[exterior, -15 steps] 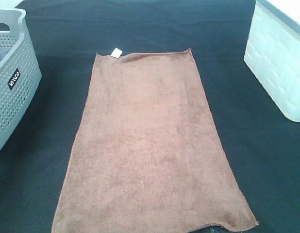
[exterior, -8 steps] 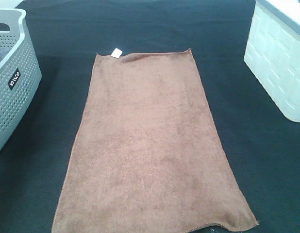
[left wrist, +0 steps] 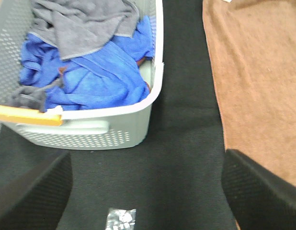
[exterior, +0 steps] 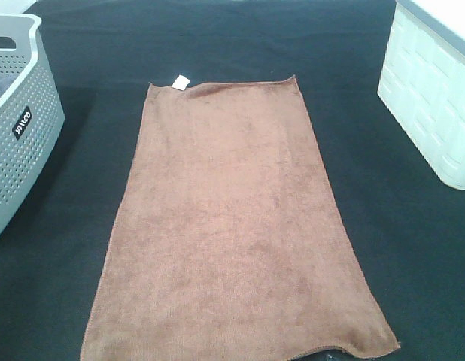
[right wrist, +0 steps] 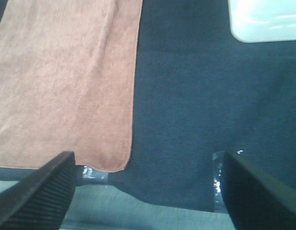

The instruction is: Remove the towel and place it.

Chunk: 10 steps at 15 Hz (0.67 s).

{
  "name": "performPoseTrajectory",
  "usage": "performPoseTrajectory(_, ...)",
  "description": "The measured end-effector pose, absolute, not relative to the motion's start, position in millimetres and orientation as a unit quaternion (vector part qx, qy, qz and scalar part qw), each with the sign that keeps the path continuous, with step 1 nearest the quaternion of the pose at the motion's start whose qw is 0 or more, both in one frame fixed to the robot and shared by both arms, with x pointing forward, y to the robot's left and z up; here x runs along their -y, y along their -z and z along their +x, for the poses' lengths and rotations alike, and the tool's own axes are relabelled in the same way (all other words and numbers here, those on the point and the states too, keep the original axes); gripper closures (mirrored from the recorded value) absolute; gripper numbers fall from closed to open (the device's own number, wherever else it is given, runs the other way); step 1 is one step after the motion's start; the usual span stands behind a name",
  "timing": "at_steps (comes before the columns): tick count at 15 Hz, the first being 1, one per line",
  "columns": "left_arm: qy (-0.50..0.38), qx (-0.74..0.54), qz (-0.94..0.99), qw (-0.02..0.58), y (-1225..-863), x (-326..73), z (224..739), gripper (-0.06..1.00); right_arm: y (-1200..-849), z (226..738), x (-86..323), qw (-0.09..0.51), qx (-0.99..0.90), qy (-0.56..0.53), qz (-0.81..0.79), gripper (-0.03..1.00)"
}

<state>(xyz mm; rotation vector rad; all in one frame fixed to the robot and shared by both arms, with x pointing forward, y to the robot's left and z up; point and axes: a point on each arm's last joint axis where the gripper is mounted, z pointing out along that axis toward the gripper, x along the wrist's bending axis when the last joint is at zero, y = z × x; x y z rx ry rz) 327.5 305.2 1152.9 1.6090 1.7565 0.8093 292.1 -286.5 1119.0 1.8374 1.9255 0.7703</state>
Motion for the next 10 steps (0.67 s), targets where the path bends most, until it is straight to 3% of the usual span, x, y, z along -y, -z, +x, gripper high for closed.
performPoseTrajectory(4, -0.347, -0.652, 0.599, 0.309, -1121, -307, 283, 0.15, -1095, 245, 289, 0.239, -0.666, -0.317, 0.631, 0.21)
performPoseTrajectory(10, -0.38, -0.627, 0.595, 0.329, -1062, -305, 242, 0.15, -1052, 214, 290, 0.283, -0.649, -0.349, 0.613, 0.21)
